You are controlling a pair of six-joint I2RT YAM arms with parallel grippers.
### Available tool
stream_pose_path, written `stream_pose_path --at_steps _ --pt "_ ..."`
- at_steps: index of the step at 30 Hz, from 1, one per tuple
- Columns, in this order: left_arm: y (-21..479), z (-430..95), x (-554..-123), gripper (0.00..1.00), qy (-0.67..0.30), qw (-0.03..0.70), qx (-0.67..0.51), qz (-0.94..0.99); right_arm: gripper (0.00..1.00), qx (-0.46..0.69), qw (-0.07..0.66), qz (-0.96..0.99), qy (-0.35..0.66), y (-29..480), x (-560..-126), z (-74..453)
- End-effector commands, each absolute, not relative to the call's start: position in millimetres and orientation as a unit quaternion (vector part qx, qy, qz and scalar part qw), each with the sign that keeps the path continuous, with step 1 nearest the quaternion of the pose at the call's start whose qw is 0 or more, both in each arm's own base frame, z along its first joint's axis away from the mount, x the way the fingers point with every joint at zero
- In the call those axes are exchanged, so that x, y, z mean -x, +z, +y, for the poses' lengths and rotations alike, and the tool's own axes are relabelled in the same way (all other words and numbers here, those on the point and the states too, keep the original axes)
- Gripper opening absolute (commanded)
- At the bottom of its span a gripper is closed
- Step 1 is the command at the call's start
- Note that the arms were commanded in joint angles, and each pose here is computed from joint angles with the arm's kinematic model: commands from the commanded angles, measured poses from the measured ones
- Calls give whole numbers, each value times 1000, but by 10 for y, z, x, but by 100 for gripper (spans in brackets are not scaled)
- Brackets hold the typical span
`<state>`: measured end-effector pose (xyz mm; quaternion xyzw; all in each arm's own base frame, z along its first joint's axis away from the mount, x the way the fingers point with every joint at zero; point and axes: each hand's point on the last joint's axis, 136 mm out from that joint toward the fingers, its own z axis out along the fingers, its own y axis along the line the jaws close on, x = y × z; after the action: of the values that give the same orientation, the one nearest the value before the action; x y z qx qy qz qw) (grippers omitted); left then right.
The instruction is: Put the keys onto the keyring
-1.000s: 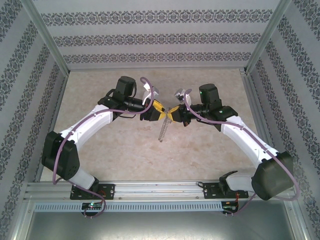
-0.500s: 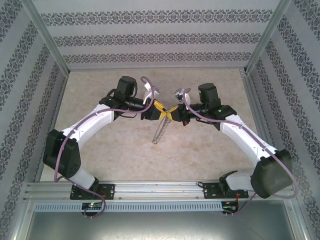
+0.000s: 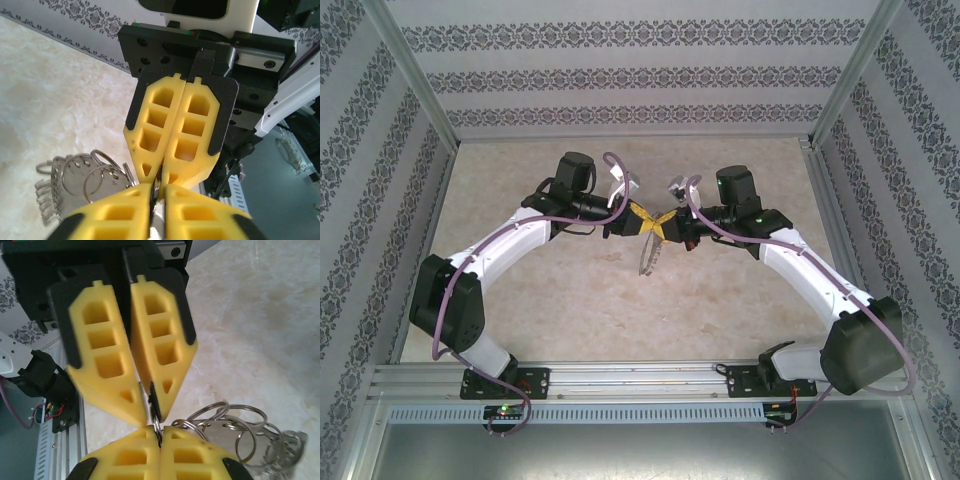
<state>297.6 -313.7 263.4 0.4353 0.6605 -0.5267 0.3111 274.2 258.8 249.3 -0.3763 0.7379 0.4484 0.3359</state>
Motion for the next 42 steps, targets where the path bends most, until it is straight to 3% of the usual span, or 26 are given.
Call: stream_pose_path --at_steps 1,4,7,10,16,27,35,42 --pt "2691 -3197 -2890 2 -549 307 -451 634 0 392 362 711 458 2713 -2774 2663" --pt "2701 -3200 -2886 0 -553 308 -450 630 3 386 365 715 454 2717 -2793 2649" --pt "2751 -3203 -2914 0 -553 330 -444 624 23 374 374 717 454 2742 -2811 2587" --pt "2825 -3185 -2947 0 -547 366 -434 616 30 357 383 718 459 2767 -2814 2485" --pt "3069 -3151 -2942 0 -557 427 -415 580 34 330 397 714 473 2808 -2776 2321" --pt "3195 -3132 -2953 0 -569 449 -397 563 43 305 409 708 489 2812 -2760 2297" --pt "3180 -3138 -2954 0 -572 446 -395 565 43 311 407 701 496 2862 -2756 2371" --pt "3137 -3138 -2972 0 -567 446 -395 569 36 315 415 692 500 2953 -2698 2386"
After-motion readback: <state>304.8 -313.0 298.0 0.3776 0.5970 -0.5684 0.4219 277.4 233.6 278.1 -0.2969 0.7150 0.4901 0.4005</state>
